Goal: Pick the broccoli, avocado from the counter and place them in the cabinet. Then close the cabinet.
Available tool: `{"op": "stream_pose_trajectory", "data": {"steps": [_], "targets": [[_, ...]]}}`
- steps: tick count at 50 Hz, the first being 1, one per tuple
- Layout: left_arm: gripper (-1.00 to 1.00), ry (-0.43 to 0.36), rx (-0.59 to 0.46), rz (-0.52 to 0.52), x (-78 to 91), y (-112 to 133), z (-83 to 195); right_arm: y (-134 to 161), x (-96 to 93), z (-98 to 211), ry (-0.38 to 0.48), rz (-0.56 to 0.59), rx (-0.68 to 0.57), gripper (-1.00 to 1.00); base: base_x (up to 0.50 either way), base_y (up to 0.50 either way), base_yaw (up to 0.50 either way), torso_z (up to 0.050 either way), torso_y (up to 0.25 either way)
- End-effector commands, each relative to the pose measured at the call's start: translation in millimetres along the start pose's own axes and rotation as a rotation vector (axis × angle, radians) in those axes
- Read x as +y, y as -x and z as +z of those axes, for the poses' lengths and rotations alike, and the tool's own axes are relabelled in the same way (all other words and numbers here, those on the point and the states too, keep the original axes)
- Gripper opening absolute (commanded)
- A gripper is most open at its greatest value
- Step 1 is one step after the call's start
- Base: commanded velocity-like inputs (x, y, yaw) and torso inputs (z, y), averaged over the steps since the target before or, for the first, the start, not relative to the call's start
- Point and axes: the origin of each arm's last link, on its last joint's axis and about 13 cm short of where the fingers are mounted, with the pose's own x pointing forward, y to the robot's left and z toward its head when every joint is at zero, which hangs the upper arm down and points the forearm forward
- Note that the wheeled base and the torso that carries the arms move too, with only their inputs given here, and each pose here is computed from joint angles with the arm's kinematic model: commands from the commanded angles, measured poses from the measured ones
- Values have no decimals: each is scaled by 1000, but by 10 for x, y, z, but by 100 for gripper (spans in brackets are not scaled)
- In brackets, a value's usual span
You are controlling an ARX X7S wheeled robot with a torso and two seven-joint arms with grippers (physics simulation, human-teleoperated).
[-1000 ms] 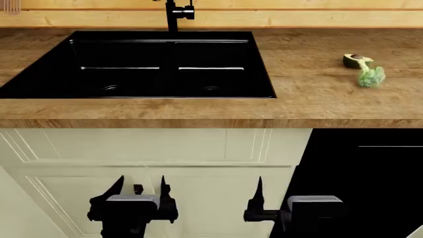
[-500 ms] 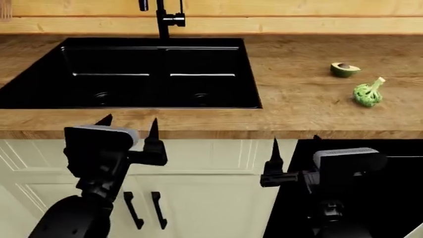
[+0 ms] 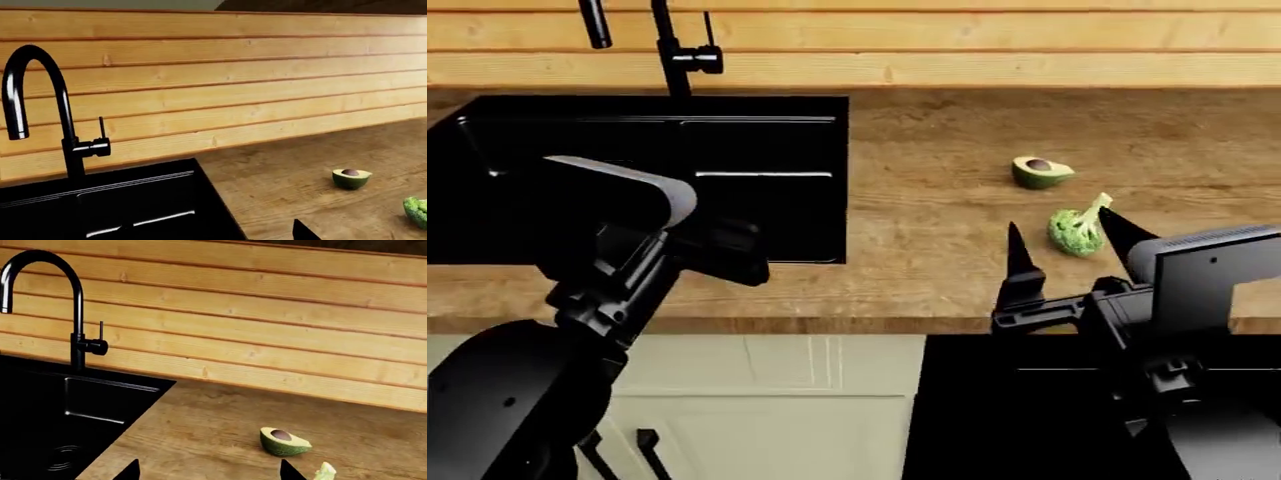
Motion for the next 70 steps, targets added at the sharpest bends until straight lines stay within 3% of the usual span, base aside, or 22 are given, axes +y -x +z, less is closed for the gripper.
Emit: {"op": "stream_pose_trajectory", "data": {"steps": [1,25,50,51,66,70], "targets": [[100,-14,1,-46,29,-6,163,38,-114,209,8,17,-34,100,254,-434,0,50,0],[100,37,-21,-79,3,15,196,82,-193,219,-29,5,-45,100,252,-433,0,50,0],[100,18,-10,-75,11,19,185,105,-199,320,-1,11,-50,100,254,-428,0,50,0],[100,16,-9,-75,10,19,184,106,-202,326,-26,11,-55,100,258,-414,0,50,0],[100,-16,35,-111,-1,15,228,105,-245,406,-2,2,-33,100,306,7,306,39,0],[100,-18,69,-171,-12,21,334,80,-249,443,-8,78,23,100,32,2,0,0,0]]}}
